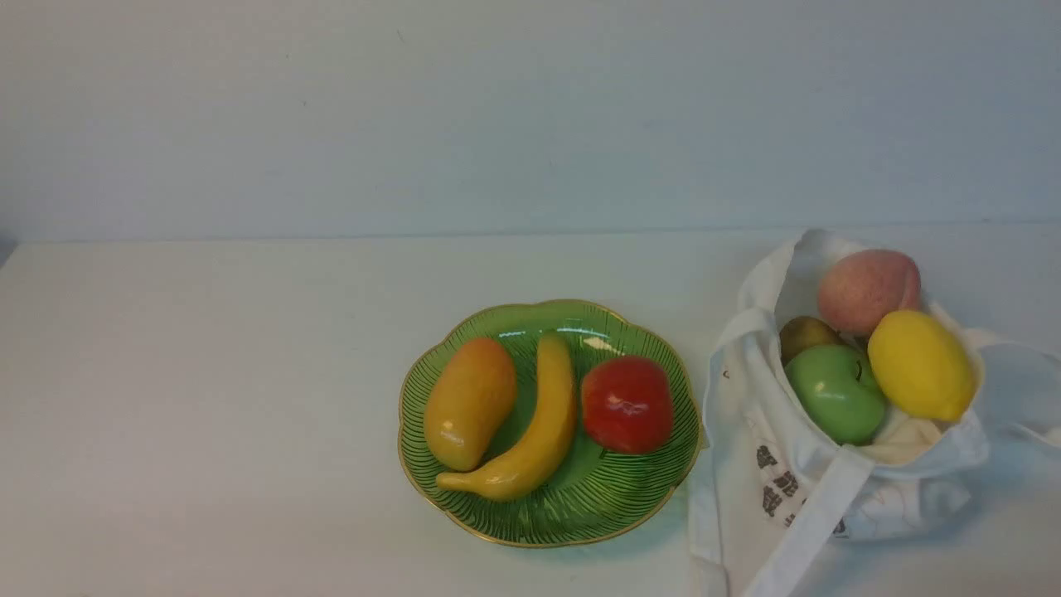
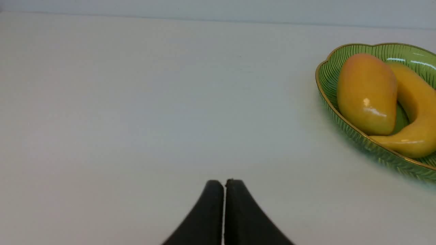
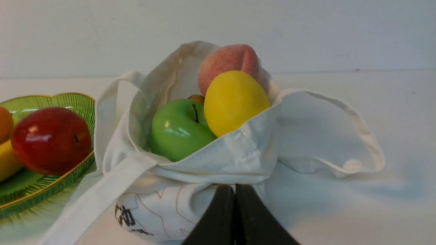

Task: Take the fruit out of the cloth bag on the white table and place them on a plate.
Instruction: 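Reach into the cloth bag and grasp the peach with the right gripper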

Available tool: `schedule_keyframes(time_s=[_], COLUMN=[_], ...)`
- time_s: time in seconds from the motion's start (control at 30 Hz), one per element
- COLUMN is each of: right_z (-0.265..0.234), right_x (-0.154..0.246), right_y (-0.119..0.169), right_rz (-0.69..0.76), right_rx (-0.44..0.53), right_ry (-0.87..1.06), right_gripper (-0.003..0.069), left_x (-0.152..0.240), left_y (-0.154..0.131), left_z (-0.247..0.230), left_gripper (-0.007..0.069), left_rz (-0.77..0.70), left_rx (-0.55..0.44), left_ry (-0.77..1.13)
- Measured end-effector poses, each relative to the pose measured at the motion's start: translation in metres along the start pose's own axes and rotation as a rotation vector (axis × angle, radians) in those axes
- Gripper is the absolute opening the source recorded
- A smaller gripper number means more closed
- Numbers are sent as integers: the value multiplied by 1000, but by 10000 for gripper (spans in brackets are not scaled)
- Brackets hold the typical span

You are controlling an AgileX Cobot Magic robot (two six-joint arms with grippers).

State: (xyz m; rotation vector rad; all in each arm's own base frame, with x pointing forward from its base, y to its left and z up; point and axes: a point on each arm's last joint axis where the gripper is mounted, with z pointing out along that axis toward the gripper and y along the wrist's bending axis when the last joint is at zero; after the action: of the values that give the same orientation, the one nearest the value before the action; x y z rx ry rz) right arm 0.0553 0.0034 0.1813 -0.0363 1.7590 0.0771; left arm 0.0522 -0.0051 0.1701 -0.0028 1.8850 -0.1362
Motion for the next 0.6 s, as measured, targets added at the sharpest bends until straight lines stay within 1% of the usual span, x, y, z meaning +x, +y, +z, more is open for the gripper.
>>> schedule_keyframes(time_s=[0.6], right_z=[0], right_x=[0], right_y=[0], right_rz=[-6], right_rx=[0], right_ry=[0], right_gripper=[-15], left_x=[0], left_y=[0], left_z=[0], left_gripper=[-8], left_rz=[0], left_rx=[0], left_ry=[0])
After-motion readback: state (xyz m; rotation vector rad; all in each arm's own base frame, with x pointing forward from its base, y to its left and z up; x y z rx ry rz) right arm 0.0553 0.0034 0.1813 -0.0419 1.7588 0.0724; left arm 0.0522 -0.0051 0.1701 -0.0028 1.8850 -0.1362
